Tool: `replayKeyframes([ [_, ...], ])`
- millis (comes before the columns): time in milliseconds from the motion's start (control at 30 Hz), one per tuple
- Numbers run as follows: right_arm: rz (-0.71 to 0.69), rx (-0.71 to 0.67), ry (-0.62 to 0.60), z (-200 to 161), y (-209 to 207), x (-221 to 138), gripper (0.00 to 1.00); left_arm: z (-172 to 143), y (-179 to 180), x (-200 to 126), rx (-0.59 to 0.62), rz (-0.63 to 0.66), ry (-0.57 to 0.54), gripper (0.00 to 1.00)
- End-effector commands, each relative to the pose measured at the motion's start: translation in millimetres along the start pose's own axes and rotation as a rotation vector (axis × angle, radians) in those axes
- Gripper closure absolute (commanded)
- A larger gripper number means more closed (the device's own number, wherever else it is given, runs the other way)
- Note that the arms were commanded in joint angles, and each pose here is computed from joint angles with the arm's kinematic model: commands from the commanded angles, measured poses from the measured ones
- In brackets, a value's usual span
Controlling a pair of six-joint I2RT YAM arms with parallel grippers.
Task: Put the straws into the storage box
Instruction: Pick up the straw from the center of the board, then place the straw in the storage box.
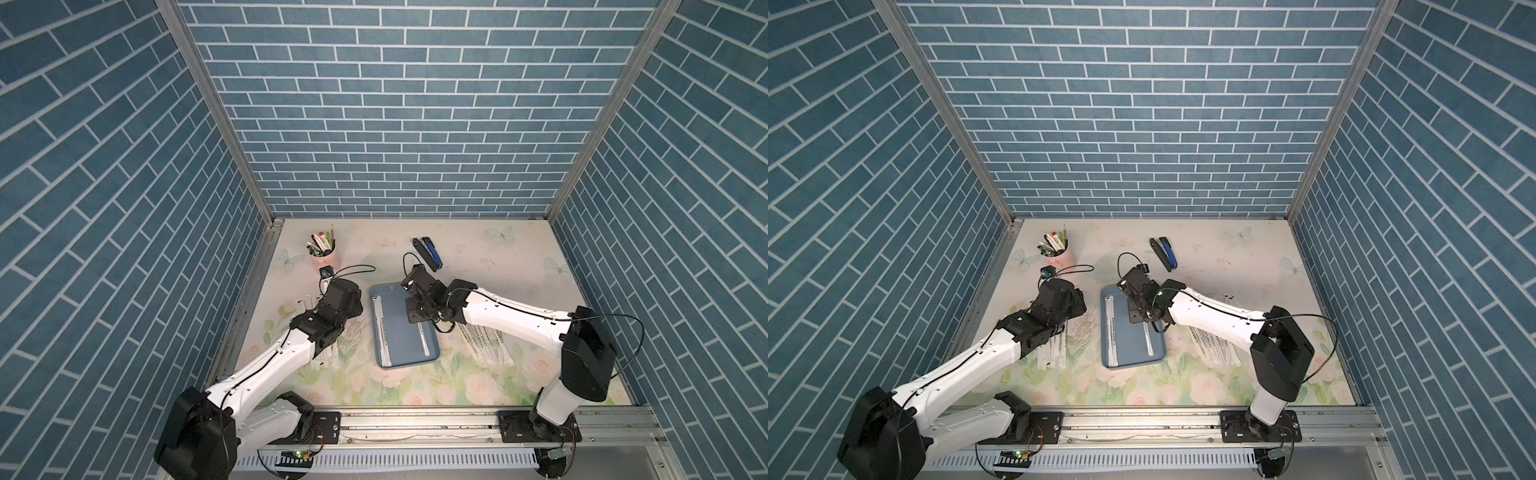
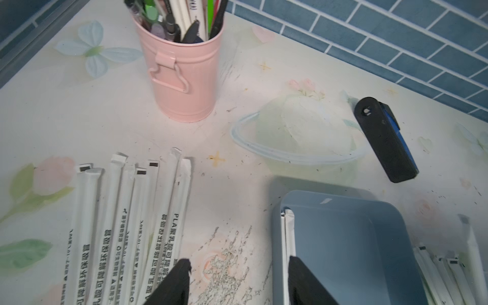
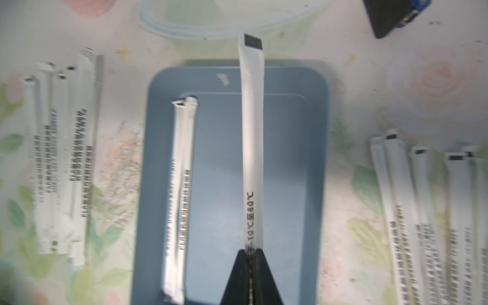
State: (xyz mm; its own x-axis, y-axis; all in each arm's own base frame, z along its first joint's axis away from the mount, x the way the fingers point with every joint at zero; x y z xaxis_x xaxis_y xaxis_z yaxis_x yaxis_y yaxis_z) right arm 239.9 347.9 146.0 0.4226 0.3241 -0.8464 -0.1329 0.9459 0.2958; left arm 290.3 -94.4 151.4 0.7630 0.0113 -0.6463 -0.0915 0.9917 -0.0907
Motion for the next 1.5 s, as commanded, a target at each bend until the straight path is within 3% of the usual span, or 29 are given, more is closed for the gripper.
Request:
replayKeyframes([
  [0, -0.004, 0.077, -0.025, -7, 21, 28, 0.91, 1, 14, -5, -0.008, 0.037, 0.018, 0.38],
  [233, -0.006, 0.085, 0.027, -36, 34, 69, 0.91, 6, 22, -10, -0.040, 0.027, 0.007, 0.38],
  [700, -0.006, 0.095, 0.121, -50, 30, 97, 0.88, 0, 19, -5, -0.054, 0.004, 0.027, 0.39],
  [1100, 0.022, 0.078, 0.089, -35, 35, 83, 0.88, -9, 25, 0, -0.030, 0.032, 0.070, 0.41],
  [1367, 0.090, 0.083, -0.055, 13, 32, 41, 0.81, -40, 41, 26, -0.040, 0.032, 0.209, 0.63],
  [1467, 0.093, 0.083, -0.090, 24, 26, 33, 0.80, -56, 40, 38, -0.042, 0.029, 0.262, 0.66],
])
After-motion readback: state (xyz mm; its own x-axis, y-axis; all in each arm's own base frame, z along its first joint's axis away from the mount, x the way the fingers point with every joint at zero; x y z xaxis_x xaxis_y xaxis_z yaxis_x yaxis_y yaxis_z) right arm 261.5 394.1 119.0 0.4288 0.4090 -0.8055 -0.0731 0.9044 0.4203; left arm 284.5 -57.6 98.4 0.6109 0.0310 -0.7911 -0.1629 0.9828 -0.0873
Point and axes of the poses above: each gripper's point midway between its finger pads, its own x axis out along the fingers, its own y axis along the line the jaws close on, z = x × y, the point moved 2 cm from there along -x, back along the fingers, and after that the axes turned 12 degrees about x, right-handed, at the moved point
